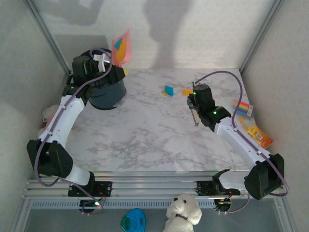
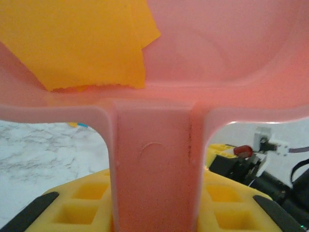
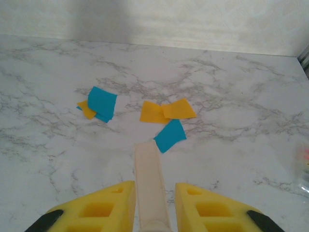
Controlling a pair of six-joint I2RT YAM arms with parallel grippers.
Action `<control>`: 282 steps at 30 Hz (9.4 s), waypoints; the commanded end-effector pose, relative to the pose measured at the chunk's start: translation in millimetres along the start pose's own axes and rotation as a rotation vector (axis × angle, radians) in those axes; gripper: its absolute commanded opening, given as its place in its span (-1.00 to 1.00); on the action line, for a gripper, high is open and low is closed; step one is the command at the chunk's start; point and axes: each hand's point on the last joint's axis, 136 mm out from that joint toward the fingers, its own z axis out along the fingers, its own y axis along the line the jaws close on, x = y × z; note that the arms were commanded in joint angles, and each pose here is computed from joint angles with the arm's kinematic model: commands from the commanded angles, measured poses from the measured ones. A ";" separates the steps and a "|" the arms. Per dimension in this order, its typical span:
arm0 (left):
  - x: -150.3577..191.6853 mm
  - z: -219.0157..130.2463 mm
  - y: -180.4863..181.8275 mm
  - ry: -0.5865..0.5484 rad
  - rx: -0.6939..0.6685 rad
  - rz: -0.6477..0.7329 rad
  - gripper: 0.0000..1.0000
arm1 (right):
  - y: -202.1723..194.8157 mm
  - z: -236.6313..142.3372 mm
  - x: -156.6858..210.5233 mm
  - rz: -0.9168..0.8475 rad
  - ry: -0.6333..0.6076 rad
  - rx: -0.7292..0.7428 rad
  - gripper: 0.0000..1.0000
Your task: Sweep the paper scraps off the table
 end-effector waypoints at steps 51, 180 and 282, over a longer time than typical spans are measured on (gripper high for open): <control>-79.6 -17.2 29.6 -0.329 0.578 -0.764 -1.00 | -0.7 2.2 -1.5 0.016 0.011 0.003 -1.00; 334.0 57.3 123.4 1.131 -0.607 0.552 -1.00 | -63.9 103.6 -91.0 0.381 -0.160 0.009 -1.00; 343.7 75.3 137.6 1.217 -0.623 0.562 -1.00 | 120.6 32.4 7.4 -0.395 -0.073 -0.443 -1.00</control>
